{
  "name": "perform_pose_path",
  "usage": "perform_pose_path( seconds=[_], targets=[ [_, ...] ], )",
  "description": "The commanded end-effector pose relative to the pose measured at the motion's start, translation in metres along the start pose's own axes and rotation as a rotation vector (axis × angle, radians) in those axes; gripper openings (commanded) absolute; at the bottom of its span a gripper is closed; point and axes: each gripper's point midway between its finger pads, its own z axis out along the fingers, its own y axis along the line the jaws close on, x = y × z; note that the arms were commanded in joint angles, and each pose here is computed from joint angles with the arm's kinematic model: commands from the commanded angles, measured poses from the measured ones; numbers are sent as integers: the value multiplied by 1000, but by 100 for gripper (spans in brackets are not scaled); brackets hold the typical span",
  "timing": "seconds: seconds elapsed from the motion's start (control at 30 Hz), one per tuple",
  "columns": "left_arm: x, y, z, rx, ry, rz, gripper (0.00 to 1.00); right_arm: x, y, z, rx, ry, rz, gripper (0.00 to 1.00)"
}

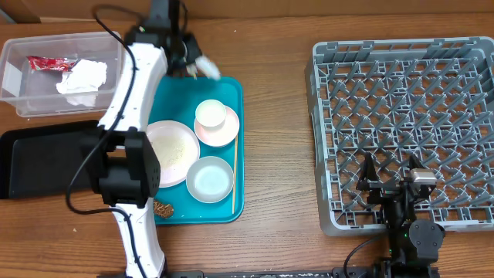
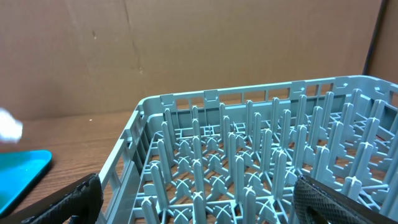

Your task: Sort waste into correct bins and load items into the dishwasher

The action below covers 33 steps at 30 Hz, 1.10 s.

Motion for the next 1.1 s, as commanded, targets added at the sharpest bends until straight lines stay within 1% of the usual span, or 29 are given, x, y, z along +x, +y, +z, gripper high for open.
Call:
perform_pose_path(
  seconds=[0.0, 0.1, 0.2, 0.27, 0.4, 0.53, 0.57, 0.6, 0.63, 0.67, 0.7, 0.73, 0.77, 0.87, 0.93, 1.0, 1.07],
  targets=[
    [-51, 23, -32, -42, -137, -46, 4, 1, -2, 0, 11, -7, 0, 100],
    [-81, 52, -51, -91, -219, -92, 4, 1, -2, 0, 11, -7, -1, 100],
    [-98, 83, -60, -126, -257, -140, 4, 1, -2, 0, 11, -7, -1, 100],
    [-105, 106, -63, -158, -271, -173, 4, 1, -2, 0, 11, -7, -1, 100],
    [-117, 164, -70, -260, -317, -277, 4, 1, -2, 0, 11, -7, 0, 100],
    [-120, 201, -66, -291, -333, -325, 9, 1, -2, 0, 11, -7, 0, 100],
    [-118, 210, -64, -301, -329, -336, 17, 1, -2, 0, 11, -7, -1, 100],
    [-116, 216, -62, -309, -322, -343, 37, 1, -2, 0, 11, -7, -1, 100],
    [-113, 221, -60, -316, -315, -350, 51, 1, -2, 0, 11, -7, -1, 100],
    [-110, 225, -59, -322, -307, -355, 52, 1, -2, 0, 11, -7, -1, 100],
    [-108, 229, -57, -327, -301, -359, 59, 1, -2, 0, 11, -7, -1, 100],
    [-106, 231, -56, -331, -296, -362, 77, 1, -2, 0, 11, -7, 0, 100],
    [-105, 233, -56, -335, -289, -364, 100, 1, -2, 0, 11, -7, -1, 100],
    [-97, 234, -55, -342, -257, -368, 100, 1, -2, 0, 11, -7, -1, 100],
    [-85, 229, -54, -323, -202, -371, 100, 1, -2, 0, 11, -7, 0, 100],
    [-69, 219, -56, -279, -122, -383, 100, 1, -2, 0, 11, -7, -1, 100],
    [-62, 203, -63, -204, -84, -395, 100, 1, -2, 0, 11, -7, 0, 100]
  ],
)
